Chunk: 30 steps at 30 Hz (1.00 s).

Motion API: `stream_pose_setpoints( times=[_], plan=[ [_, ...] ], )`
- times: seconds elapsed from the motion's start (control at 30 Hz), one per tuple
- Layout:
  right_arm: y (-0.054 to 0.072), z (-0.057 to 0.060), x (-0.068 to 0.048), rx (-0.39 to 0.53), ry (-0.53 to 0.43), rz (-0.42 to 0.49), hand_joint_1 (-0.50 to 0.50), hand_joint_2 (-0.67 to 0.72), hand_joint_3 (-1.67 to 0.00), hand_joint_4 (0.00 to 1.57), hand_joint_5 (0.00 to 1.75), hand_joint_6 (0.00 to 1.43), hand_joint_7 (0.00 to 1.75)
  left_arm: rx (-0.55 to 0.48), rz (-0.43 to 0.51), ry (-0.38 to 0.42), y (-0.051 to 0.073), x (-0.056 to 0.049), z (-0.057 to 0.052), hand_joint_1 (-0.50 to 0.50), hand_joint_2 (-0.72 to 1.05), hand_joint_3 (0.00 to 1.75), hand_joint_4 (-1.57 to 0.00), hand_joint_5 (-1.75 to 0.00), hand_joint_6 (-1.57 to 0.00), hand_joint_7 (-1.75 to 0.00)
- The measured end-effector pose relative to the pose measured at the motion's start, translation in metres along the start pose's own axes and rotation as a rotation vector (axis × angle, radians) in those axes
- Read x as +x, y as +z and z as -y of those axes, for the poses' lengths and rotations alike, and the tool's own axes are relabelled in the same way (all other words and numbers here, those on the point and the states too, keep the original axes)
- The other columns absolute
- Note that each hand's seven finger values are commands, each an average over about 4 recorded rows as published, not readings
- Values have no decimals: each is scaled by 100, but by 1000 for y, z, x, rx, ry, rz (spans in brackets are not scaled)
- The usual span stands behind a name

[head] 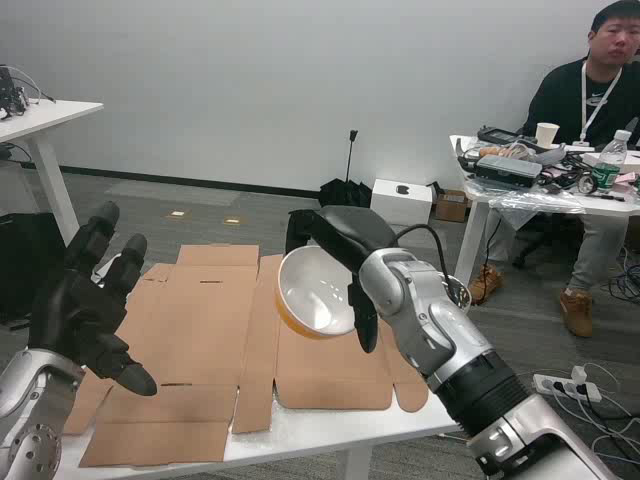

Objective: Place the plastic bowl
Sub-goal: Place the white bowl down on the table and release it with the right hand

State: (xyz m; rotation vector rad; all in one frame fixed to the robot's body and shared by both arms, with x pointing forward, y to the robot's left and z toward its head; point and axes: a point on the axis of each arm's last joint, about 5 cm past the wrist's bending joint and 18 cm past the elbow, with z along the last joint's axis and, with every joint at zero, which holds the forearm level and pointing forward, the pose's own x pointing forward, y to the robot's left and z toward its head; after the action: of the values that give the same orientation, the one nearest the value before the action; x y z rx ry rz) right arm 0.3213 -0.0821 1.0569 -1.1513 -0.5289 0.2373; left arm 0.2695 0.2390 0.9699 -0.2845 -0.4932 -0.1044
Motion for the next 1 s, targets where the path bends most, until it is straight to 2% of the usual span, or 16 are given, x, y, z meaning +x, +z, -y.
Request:
stream_pose_setpoints(
  times=[0.07, 0.13, 0.2, 0.27, 0.47, 0.6, 0.7, 0.8, 1.0],
  plan=[
    [-3, -4, 3, 1, 21, -19, -42, -54, -159, 157, 145, 140, 154, -1, 0, -2, 0, 0, 0, -50, -37, 9, 0, 0, 0, 0],
    [-12, -15, 8, 5, 69, -71, -42, -54, -159, 157, 145, 140, 154, -7, 1, -3, -2, 0, 1, -50, -37, 9, 0, 0, 0, 0],
    [-23, -28, 8, 11, 122, -138, -42, -54, -159, 157, 145, 140, 154, -18, 6, 2, -3, -1, 2, -50, -37, 9, 0, 0, 0, 0],
    [-29, -36, 6, 15, 154, -176, -42, -54, -159, 157, 145, 140, 154, -27, 8, 7, -5, -2, 2, -50, -39, 9, 0, 0, 0, 0],
    [-29, -37, 6, 19, 151, -179, -42, -54, -159, 157, 145, 140, 154, -33, 6, 9, -7, -3, 3, -50, -37, 9, 0, 0, 0, 0],
    [-29, -37, 6, 19, 151, -179, -42, -54, -159, 157, 145, 140, 154, -33, 6, 9, -7, -3, 3, -50, -44, 9, 0, 0, 0, 0],
    [-29, -37, 6, 19, 151, -179, -42, -54, -159, 157, 145, 139, 154, -33, 6, 9, -7, -3, 3, -50, -37, 9, 0, 0, 0, 0],
    [-30, -37, 6, 19, 153, -181, -42, -54, -159, 157, 153, 140, 154, -33, 6, 9, -7, -3, 3, -50, -39, 9, 0, 0, 0, 0],
    [-33, -46, 5, -16, 174, -201, -42, -54, -159, 157, 155, 137, 154, -34, 5, 8, -7, -3, 3, -50, -37, 9, 0, 0, 0, 0]
  ],
)
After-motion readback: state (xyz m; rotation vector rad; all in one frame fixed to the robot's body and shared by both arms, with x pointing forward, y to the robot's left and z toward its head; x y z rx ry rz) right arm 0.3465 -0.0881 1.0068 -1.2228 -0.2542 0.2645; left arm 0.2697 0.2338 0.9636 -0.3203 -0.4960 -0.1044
